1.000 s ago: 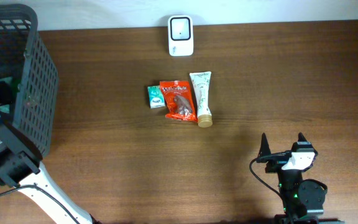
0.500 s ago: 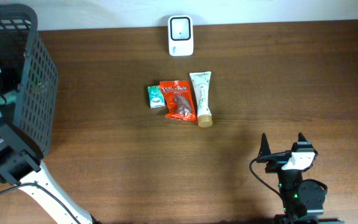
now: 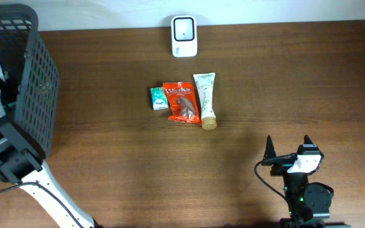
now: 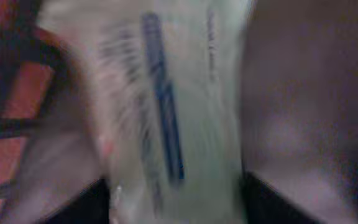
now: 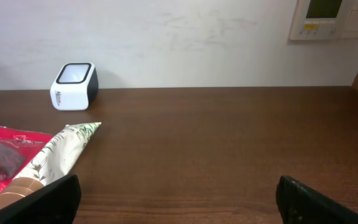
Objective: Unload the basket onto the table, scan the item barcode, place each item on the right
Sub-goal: 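Reach the left gripper into the basket and grasp the light-blue wipes pack, then place the wipes pack on the table left of the teal pack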
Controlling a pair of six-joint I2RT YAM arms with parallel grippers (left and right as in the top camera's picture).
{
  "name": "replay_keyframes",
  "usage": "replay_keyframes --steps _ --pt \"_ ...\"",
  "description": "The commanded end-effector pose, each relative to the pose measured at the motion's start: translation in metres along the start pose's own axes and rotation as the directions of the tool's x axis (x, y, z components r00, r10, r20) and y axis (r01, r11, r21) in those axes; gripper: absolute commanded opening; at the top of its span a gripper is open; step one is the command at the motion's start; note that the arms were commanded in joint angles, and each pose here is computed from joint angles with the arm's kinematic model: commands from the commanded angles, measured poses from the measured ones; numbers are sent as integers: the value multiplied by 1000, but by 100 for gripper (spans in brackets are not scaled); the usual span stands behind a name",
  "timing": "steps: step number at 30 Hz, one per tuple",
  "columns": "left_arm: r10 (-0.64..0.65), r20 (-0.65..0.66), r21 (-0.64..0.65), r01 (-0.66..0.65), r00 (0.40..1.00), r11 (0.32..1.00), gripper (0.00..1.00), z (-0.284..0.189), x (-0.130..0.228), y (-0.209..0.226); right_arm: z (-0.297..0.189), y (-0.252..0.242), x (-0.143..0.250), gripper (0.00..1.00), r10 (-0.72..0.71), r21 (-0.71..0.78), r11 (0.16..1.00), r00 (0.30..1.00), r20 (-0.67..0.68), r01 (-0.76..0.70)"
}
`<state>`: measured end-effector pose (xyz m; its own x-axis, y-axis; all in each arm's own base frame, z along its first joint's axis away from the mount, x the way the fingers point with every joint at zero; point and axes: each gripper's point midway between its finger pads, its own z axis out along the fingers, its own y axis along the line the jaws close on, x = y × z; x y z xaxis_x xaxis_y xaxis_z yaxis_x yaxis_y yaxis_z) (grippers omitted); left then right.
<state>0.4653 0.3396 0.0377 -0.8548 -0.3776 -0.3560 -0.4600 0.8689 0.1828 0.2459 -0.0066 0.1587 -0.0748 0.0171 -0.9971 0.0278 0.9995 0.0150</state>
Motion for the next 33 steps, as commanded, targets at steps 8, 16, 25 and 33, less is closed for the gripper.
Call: replay_keyframes --steps 8,16,25,33 --pt "-145 57 -31 147 988 989 0 -71 -13 17 0 -3 3 99 -3 11 1000 1000 -4 3" --pt "-235 317 336 123 919 934 0 -266 -40 -17 0 -3 3 98 -3 11 1000 1000 -4 3" --pt "-154 260 876 -166 953 454 0 -454 30 -181 0 -3 3 98 -3 11 1000 1000 -4 3" --pt "319 140 422 -348 937 837 0 -352 126 -275 0 -3 3 99 -3 11 1000 1000 -4 3"
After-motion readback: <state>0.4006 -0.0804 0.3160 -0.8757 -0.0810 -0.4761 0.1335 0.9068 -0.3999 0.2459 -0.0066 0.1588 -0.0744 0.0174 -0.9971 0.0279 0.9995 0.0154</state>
